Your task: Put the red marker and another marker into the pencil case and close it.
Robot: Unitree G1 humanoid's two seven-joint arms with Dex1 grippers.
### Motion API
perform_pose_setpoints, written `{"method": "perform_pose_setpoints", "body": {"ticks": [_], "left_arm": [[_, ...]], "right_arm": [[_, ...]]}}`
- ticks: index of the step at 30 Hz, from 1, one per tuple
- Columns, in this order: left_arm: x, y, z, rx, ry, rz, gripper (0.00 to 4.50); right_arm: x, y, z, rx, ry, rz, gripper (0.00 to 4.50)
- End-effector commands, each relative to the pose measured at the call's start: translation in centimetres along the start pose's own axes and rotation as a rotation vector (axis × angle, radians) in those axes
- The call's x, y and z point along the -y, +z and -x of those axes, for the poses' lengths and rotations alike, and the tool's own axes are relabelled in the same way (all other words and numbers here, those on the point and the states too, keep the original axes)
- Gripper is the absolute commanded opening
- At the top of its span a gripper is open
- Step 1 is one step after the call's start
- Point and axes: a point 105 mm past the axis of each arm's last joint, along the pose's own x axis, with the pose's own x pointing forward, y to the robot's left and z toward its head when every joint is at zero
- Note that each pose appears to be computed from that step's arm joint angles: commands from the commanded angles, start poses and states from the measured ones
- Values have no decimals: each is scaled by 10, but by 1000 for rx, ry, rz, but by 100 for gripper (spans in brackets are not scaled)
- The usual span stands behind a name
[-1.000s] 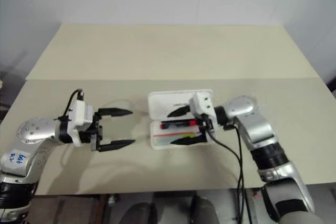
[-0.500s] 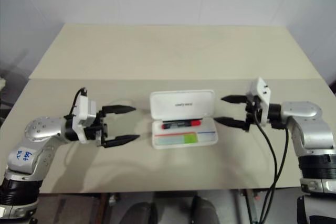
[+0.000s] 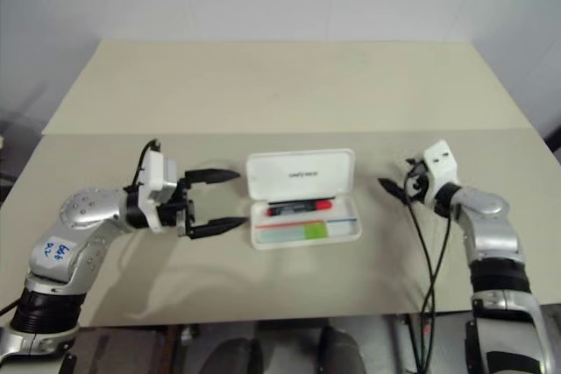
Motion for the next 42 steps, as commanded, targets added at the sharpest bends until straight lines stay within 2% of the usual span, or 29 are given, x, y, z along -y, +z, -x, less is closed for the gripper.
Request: {"method": "perform_pose_setpoints", "body": {"ticks": [1,4,11,15,21,36,42], "left_arm": [[4,12,-3,39,-2,-43,450],[4,12,-3,45,0,-44,450],[4,13,-5,52,1,-39,450],[4,13,-6,57,-2,-36,450],[3,15,-9,59,-16,-38,450],[0,13,-9,62,-11,-49,450],[0,13,-8,63,-5,-51,450]], "right_arm": [[6,15,4,86,-82,-23,446],[6,15,6,113,-124,-67,446],[35,13,24,169,-342,-160,446],[47,1,35,140,-440,-193,446],[40,-21,33,84,-468,-267,446],[11,-29,-4,73,-457,-276,446],[5,-32,-7,73,-440,-256,232]]}}
